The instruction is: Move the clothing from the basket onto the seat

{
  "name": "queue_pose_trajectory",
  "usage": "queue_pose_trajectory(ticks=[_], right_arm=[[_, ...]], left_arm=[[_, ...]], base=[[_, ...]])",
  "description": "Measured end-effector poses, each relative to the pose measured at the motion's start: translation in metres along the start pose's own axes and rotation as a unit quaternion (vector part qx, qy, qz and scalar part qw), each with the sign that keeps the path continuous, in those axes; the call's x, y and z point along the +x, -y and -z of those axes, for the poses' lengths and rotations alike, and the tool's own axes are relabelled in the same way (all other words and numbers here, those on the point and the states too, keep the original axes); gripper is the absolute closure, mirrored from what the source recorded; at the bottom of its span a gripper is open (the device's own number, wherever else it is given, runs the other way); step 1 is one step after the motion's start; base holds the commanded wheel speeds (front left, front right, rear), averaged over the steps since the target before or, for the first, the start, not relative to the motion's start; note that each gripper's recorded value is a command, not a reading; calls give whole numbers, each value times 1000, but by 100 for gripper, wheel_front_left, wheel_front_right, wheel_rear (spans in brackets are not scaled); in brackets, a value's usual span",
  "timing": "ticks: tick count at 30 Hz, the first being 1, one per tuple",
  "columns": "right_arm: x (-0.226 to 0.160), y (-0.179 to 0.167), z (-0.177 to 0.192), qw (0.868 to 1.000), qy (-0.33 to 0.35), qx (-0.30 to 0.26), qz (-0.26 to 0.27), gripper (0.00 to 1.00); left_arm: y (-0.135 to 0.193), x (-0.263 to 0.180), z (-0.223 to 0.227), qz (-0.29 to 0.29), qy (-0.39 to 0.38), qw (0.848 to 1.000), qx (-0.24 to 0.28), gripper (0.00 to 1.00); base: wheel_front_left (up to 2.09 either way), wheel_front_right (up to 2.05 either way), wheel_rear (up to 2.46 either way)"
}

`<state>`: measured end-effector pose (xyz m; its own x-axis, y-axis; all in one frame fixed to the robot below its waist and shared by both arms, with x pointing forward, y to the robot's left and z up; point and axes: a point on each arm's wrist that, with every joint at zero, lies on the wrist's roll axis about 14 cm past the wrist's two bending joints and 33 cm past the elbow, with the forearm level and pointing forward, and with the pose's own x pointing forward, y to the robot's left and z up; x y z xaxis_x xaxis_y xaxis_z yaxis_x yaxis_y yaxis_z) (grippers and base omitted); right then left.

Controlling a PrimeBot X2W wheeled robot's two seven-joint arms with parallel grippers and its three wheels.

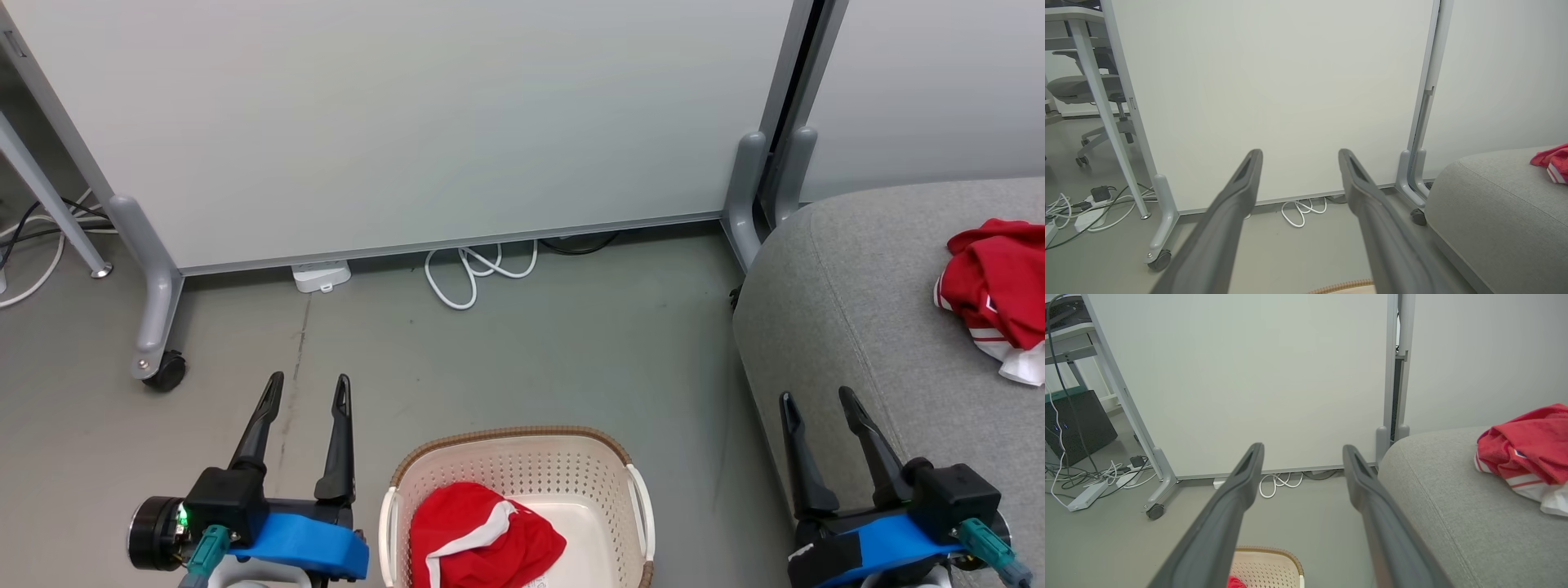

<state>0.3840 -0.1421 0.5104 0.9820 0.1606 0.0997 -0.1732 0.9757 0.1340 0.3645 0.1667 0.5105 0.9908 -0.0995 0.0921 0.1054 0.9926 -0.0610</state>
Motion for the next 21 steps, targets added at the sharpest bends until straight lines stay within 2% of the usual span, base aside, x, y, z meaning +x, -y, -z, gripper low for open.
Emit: queue_pose_trajectory(ticks=[14,18,21], right_arm=[[1,-1,3,1000,-4,6,-1,0],[6,-1,2,1000,-1,7,-2,0],[14,0,-1,1000,5,6,-2,0]], left_arm=[[1,3,11,3,-18,1000,2,0],[7,18,14,25,-25,999,14,0],[22,35,20,64,-36,997,33,0]], base=[[0,0,0],[0,0,0],[0,0,0]])
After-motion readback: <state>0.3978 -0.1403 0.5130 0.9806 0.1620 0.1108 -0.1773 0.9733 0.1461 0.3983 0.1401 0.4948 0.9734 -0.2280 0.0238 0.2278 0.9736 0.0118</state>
